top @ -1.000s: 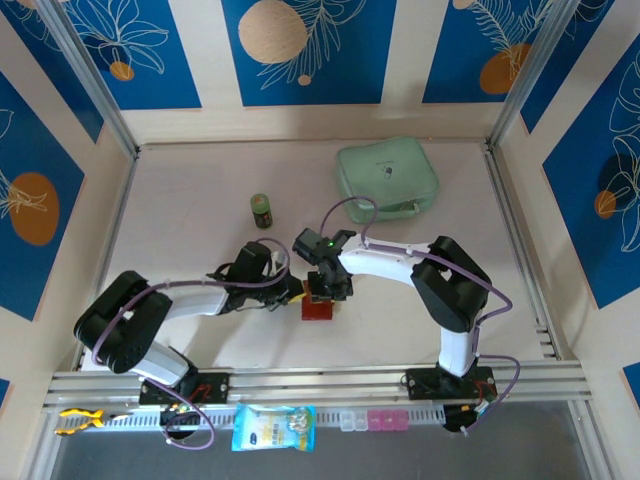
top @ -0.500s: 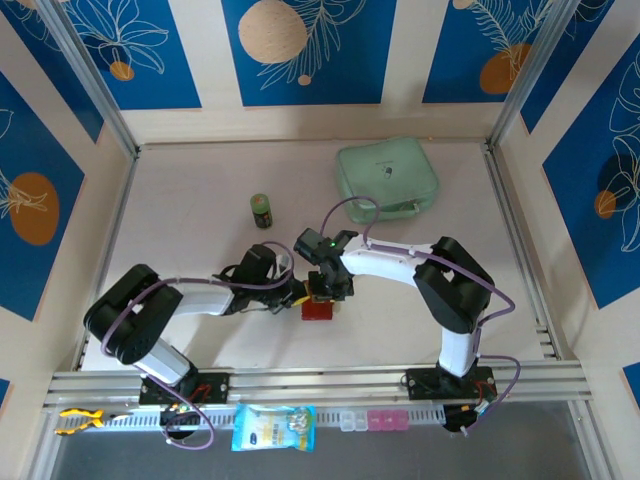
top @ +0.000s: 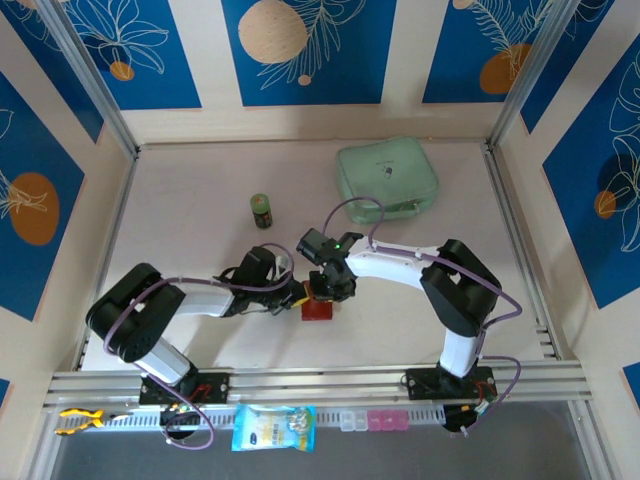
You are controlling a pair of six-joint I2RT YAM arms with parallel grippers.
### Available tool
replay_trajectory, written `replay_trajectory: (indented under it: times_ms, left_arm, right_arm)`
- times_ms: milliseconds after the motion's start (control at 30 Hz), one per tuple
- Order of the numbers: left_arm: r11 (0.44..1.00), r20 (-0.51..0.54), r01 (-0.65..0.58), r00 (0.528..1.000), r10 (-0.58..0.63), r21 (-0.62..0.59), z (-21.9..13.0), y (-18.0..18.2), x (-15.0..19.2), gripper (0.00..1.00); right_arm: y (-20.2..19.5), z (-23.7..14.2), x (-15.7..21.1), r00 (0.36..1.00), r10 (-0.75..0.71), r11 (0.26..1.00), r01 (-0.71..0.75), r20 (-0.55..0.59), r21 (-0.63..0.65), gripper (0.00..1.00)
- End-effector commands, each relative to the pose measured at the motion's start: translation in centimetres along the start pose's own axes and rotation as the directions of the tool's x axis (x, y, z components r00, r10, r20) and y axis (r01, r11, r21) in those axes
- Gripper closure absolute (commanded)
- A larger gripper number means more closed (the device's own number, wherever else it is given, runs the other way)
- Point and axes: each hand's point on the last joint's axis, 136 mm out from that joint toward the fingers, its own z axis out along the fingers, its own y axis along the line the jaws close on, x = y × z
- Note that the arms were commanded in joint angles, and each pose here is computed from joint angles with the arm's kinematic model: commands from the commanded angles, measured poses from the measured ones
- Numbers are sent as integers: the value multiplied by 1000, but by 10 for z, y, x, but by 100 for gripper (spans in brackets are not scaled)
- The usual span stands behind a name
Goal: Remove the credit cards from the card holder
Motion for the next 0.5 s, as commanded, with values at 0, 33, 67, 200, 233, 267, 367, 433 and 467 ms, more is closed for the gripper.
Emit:
replay_trajectory:
  times_ms: [0,33,67,200,233,267,367,433,467]
  left_arm:
    - [988,-12,63,998,-65,-140,1,44,11,100]
    - [987,-13,65,998,-68,-144,1,44,11,100]
    - [987,-11,65,998,-67,-146,1,45,11,100]
    - [984,-12,74,997,-77,-162,0,49,12,100]
    - [983,-12,79,997,-82,-166,-1,50,12,100]
    - [983,-12,80,996,-83,-168,-1,50,12,100]
    - [984,-12,78,997,-81,-163,-2,49,11,100]
    - [985,-12,74,997,-76,-156,-2,45,10,100]
    - [986,-12,69,997,-72,-149,-2,43,10,100]
  right_arm:
    - [-28,1,10,999,37,996,-35,-31,77,87]
    - [-28,1,10,999,40,997,-38,-30,73,88]
    - [-29,0,10,999,46,997,-44,-28,68,88]
    - [-30,-2,9,997,74,997,-74,-28,17,89]
    - [-31,-2,9,996,84,996,-84,-30,0,89]
    - [-31,-2,9,995,94,995,-95,-31,-17,89]
    - [-33,-3,10,993,112,993,-113,-33,-44,89]
    - [-37,-6,9,992,120,992,-121,-26,-38,87]
    - [-39,-8,9,992,124,992,-125,-22,-27,85]
